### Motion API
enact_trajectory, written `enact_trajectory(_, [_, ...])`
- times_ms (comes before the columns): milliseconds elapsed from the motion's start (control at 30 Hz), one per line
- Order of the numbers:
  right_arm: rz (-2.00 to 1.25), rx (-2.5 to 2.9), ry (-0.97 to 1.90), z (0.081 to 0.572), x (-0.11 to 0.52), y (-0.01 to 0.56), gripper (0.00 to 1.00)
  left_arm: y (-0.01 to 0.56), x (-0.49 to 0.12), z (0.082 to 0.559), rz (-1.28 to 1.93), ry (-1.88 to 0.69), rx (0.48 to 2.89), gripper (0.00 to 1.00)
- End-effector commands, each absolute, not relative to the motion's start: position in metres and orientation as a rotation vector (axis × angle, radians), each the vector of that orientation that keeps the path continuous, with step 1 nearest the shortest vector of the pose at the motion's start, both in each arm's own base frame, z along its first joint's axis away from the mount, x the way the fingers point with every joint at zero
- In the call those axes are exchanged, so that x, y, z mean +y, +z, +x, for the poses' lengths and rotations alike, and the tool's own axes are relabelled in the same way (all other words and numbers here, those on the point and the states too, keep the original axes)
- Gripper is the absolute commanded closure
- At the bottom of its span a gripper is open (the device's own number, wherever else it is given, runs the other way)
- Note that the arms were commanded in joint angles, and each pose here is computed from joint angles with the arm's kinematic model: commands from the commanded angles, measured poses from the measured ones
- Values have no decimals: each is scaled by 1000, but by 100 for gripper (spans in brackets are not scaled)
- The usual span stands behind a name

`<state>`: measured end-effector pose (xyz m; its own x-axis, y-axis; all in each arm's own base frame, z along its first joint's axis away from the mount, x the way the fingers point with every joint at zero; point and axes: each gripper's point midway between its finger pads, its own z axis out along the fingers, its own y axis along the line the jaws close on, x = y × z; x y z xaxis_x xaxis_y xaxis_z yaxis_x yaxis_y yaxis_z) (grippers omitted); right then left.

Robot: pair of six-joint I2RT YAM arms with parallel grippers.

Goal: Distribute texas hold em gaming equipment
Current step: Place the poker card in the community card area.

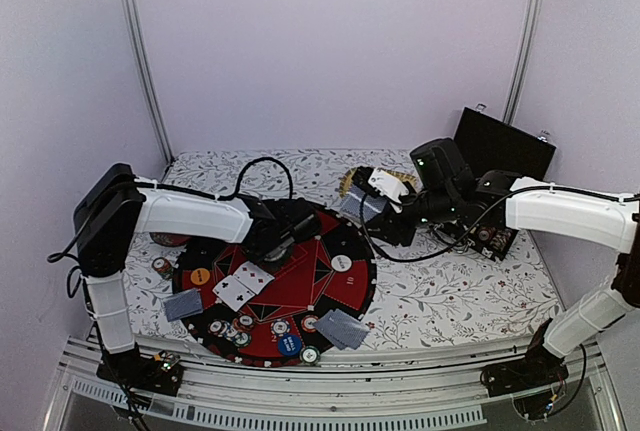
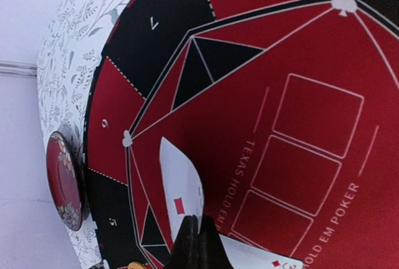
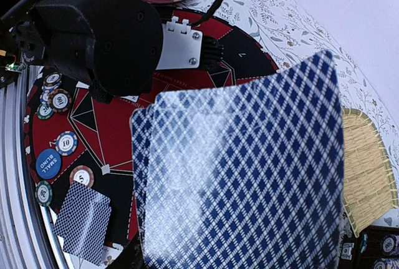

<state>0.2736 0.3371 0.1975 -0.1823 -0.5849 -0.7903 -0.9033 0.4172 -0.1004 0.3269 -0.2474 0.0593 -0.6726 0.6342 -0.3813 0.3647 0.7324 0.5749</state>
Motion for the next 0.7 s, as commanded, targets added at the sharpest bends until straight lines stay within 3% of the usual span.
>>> enact_trajectory(0, [-1246,1852,479,275,329,212,56,44,-275,312,816,423,2421,100])
enact_trajectory(167, [-1242,1855,475,274,326,211,56,37,-293,301,832,265,2458,100])
enact_trajectory(600, [-1236,1849,477,273,323,213,56,22,-289,288,834,246,2535,100])
enact_trajectory(667, [-1237,1850,477,273,323,212,56,21,-291,286,841,232,2541,84])
